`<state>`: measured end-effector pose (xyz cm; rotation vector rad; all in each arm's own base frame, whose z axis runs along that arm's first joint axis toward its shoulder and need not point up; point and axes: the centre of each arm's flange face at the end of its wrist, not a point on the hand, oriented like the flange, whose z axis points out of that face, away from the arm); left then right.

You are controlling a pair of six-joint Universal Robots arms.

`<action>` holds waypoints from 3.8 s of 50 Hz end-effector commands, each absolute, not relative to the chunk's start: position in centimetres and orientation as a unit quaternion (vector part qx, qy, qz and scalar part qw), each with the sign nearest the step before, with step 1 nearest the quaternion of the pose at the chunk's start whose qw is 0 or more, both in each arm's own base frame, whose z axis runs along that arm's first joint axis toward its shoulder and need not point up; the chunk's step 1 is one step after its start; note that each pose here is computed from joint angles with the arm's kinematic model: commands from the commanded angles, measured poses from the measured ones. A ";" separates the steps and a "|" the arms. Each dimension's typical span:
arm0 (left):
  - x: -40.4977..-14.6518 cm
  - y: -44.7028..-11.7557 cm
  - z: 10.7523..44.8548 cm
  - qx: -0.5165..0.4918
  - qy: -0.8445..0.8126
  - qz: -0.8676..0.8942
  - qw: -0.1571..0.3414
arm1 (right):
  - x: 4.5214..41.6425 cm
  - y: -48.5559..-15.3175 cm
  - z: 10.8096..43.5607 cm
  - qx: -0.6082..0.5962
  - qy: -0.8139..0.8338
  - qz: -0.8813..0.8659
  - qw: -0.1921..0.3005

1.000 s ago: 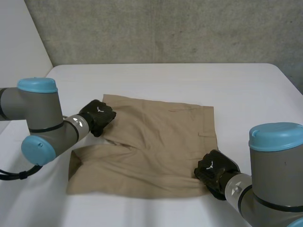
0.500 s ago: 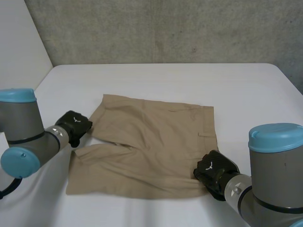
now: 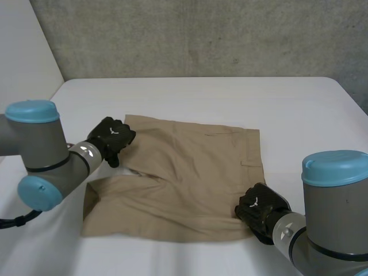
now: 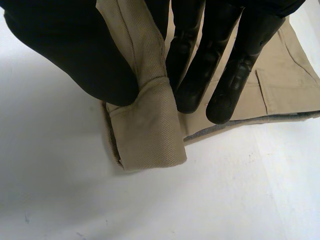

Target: Fold the shorts.

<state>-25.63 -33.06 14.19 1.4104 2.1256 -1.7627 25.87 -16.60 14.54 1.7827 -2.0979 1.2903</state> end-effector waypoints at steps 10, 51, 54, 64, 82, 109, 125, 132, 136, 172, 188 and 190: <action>-22.5 -33.4 13.6 0.426 0.718 -0.547 0.056 | 25.8 -16.9 14.6 0.582 -0.692 0.424 0.052; -21.8 -24.4 19.7 0.376 0.683 -0.625 0.029 | 26.1 -16.9 15.6 0.556 -0.702 0.444 0.036; -22.2 -22.4 19.1 0.367 0.711 -0.600 -0.010 | 26.1 -17.0 15.7 0.554 -0.701 0.447 0.036; -22.1 -20.1 16.6 0.373 0.776 -0.506 -0.048 | 26.0 -16.9 17.2 0.546 -0.694 0.469 0.037; -21.7 -20.7 14.2 0.372 0.800 -0.469 -0.045 | 25.7 -16.7 18.6 0.537 -0.685 0.490 0.041; -18.4 -10.2 27.6 0.372 0.749 -0.549 -0.018 | 22.4 -12.4 24.4 0.573 -0.669 0.468 0.068; -19.3 -13.0 25.9 0.371 0.728 -0.577 -0.018 | 21.5 -16.5 23.1 0.575 -0.696 0.430 0.015; -22.2 -20.9 24.1 0.370 0.684 -0.629 -0.009 | 23.2 -21.5 21.3 0.562 -0.690 0.453 0.063; -23.7 -25.0 22.7 0.378 0.670 -0.639 0.000 | 24.8 -24.6 20.6 0.547 -0.682 0.474 0.100; -32.1 -36.8 19.1 0.388 0.506 -0.767 0.077 | 29.4 -35.3 24.1 0.329 -0.568 0.738 0.158; -28.0 -26.3 21.2 0.367 0.572 -0.733 0.003 | 25.3 -25.1 21.4 0.348 -0.712 0.609 0.029; -27.0 -24.1 21.1 0.353 0.596 -0.721 -0.024 | 25.1 -24.7 21.0 0.346 -0.719 0.603 0.024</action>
